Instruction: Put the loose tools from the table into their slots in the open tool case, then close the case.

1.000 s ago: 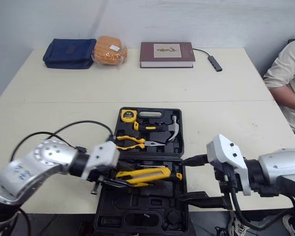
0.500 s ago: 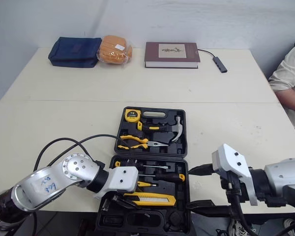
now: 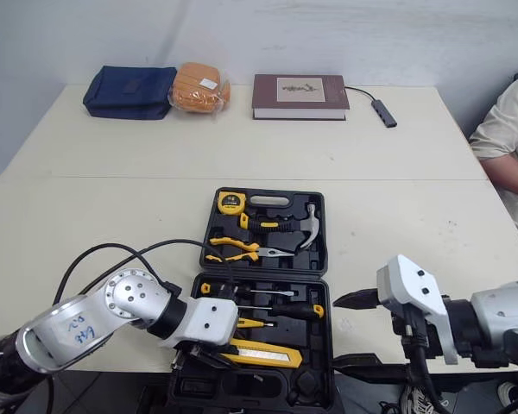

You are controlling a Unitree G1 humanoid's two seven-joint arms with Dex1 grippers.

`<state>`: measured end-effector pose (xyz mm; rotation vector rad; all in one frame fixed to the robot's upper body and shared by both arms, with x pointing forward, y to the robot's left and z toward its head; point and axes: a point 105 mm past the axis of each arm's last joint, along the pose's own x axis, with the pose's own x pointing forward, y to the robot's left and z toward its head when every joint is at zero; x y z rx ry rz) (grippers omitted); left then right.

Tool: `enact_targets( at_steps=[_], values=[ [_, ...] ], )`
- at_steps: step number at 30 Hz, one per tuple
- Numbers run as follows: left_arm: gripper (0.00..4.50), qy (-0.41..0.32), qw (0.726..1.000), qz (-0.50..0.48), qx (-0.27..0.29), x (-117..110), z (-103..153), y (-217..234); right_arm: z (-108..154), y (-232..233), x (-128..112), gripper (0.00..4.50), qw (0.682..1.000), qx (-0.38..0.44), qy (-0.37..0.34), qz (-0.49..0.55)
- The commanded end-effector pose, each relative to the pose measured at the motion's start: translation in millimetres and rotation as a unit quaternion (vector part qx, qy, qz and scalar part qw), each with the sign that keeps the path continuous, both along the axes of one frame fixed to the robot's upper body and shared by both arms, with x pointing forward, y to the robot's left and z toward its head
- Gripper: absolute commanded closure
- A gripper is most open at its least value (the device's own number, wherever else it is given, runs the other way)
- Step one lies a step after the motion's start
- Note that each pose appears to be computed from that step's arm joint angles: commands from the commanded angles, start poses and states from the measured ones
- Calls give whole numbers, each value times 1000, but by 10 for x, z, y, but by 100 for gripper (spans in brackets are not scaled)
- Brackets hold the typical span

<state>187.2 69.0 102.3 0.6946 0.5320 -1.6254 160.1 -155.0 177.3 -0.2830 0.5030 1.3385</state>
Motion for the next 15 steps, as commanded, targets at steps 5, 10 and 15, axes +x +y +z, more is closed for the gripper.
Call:
enact_targets(
  at_steps=[5, 10, 15],
  values=[
    [4, 6, 989, -75, -128, -162, 323, -72, 81, 81, -49, 0, 1000, 24, -9, 16],
    [168, 46, 976, -84, -197, -174, 318, -108, 54, 123, -37, 0, 999, 26, -12, 27],
    [381, 61, 977, -76, -188, -128, 107, -124, 33, 150, -27, 0, 999, 26, -14, 30]
  ],
)
